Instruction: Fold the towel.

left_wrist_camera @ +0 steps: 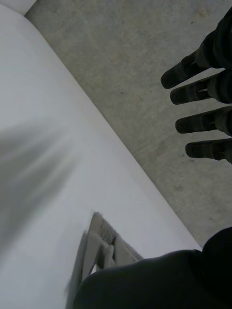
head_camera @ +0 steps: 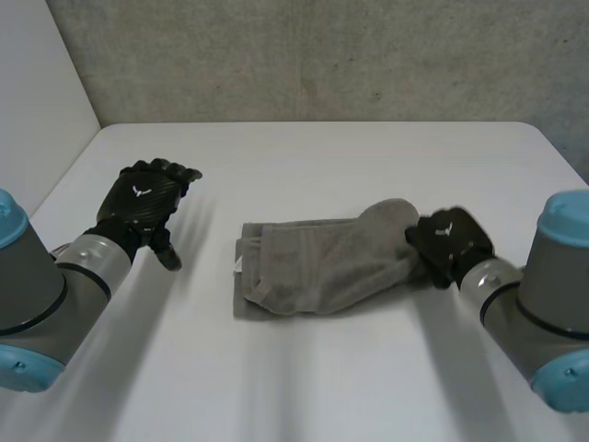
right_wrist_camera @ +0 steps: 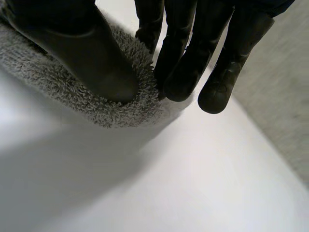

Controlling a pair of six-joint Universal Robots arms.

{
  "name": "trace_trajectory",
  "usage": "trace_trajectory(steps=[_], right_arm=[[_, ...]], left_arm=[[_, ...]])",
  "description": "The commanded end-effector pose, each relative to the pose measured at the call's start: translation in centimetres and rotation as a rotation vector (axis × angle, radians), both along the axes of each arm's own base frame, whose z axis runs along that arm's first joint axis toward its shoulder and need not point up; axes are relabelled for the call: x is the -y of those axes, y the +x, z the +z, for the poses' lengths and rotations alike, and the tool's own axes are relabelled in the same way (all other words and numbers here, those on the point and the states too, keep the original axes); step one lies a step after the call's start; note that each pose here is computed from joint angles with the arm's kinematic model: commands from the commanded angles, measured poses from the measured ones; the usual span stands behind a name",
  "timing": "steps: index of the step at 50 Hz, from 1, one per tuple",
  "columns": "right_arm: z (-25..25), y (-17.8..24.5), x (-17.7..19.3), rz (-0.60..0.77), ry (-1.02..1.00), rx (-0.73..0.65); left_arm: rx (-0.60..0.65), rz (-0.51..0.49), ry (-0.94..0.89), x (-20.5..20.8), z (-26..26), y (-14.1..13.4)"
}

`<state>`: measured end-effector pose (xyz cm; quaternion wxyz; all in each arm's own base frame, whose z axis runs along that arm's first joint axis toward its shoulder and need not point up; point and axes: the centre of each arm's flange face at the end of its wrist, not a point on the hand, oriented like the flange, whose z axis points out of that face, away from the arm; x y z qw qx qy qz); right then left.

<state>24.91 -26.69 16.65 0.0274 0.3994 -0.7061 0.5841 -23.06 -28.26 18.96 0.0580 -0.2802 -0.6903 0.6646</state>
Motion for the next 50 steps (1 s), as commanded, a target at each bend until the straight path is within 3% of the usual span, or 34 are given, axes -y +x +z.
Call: trace_trajectory(steps=[1, 6, 10, 14, 22, 27, 29, 32, 41, 50], right_arm=[[5.4, 4.1, -1.0, 0.125, -0.151, 0.027], [5.6, 12.0, -6.2, 0.377, -0.173, 0.038], [4.2, 14.7, -9.4, 0.491, -0.156, 0.006], [-0.5, 16.8, -11.5, 0.579, -0.107, -0.093], [-1.0, 16.2, -10.3, 0.451, -0.103, -0.103], [3.7, 14.6, -9.3, 0.361, -0.091, 0.083], [6.2, 12.6, -7.6, 0.274, -0.066, 0.205], [7.3, 11.1, -6.0, 0.196, -0.035, 0.277], [6.1, 9.5, -3.8, 0.165, 0.053, 0.275], [-0.6, 10.5, -2.1, 0.161, 0.225, 0.241]], left_arm=[[-0.026, -0.022, -0.053, -0.5, 2.0, -0.7], [-0.088, -0.012, -0.068, -0.4, 3.4, -0.7], [-0.127, -0.008, -0.061, -0.3, 3.8, -0.7], [-0.159, 0.0, -0.054, 0.0, 4.1, -0.6], [-0.171, -0.004, -0.051, -0.1, 4.3, -0.8], [-0.213, -0.033, -0.044, -0.5, 4.9, -1.7], [-0.253, -0.062, -0.026, -0.9, 5.3, -2.7], [-0.282, -0.082, 0.009, -1.2, 5.4, -3.4], [-0.259, -0.162, 0.215, -3.1, 1.7, -7.3], [-0.112, 0.033, 0.342, -2.6, -5.0, -7.3]])
